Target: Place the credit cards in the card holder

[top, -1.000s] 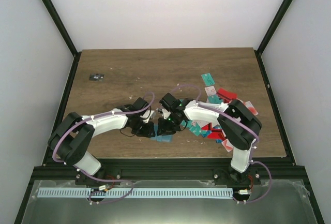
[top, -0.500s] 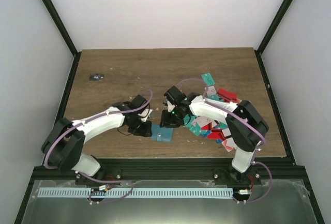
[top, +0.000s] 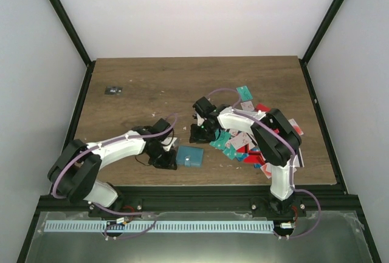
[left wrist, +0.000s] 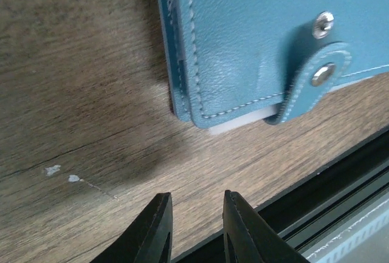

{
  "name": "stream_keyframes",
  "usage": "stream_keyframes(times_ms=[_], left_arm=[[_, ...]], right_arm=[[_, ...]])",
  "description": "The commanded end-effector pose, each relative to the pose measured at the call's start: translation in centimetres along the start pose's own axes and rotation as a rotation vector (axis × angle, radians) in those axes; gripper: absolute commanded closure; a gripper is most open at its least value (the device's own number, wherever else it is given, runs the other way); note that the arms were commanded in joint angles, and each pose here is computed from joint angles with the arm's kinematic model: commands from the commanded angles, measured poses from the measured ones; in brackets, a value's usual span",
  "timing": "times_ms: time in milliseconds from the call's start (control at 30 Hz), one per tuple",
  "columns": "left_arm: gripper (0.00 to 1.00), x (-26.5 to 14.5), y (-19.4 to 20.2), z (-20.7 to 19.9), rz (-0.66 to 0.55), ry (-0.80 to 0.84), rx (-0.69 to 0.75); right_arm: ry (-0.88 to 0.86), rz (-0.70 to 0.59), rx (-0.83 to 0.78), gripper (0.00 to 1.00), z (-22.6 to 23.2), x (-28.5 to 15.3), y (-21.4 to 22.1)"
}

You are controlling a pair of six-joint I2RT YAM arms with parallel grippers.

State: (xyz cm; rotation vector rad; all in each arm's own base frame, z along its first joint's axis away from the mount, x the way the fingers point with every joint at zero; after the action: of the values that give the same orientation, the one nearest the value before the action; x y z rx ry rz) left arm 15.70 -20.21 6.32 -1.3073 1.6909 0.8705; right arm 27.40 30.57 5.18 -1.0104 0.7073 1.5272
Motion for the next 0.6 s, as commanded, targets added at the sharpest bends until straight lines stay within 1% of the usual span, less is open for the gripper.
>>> stream_keyframes(times_ms=[0, 267, 433, 567], left_arm=[[0.75, 1.1, 0.1, 0.2, 0.023, 0.003, -0.022], [0.76, 2.9, -2.1, 1.5, 0.007, -0.095, -0.035], [0.77, 2.5, -4.1, 1.7, -0.022, -0.154, -0.002], [0.77, 2.5, -5.2, 2.0, -0.029, -0.192, 0.033]], right_arm=[[0.074, 0.073, 0.015, 0.68, -2.4, 1.2, 3.0], [0.025, 0.121, 0.05, 0.67, -0.7, 0.1, 7.5], [-0.007, 0.144, 0.099, 0.67, 0.3, -0.4, 10.2], [-0.078, 0.132, 0.132, 0.67, 1.2, -0.7, 10.9]])
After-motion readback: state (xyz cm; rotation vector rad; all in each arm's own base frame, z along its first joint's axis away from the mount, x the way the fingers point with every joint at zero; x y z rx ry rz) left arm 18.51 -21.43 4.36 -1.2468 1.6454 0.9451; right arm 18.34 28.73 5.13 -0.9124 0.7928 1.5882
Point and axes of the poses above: each gripper's point midway between its finger pads, its own x axis out along the fingers, its own z axis along the line the jaws close on, y = z × x, the point moved 3 cm from there along -x, back along the fingers, and after that the axes turned 3 degrees about -x, right-handed, at the moved point
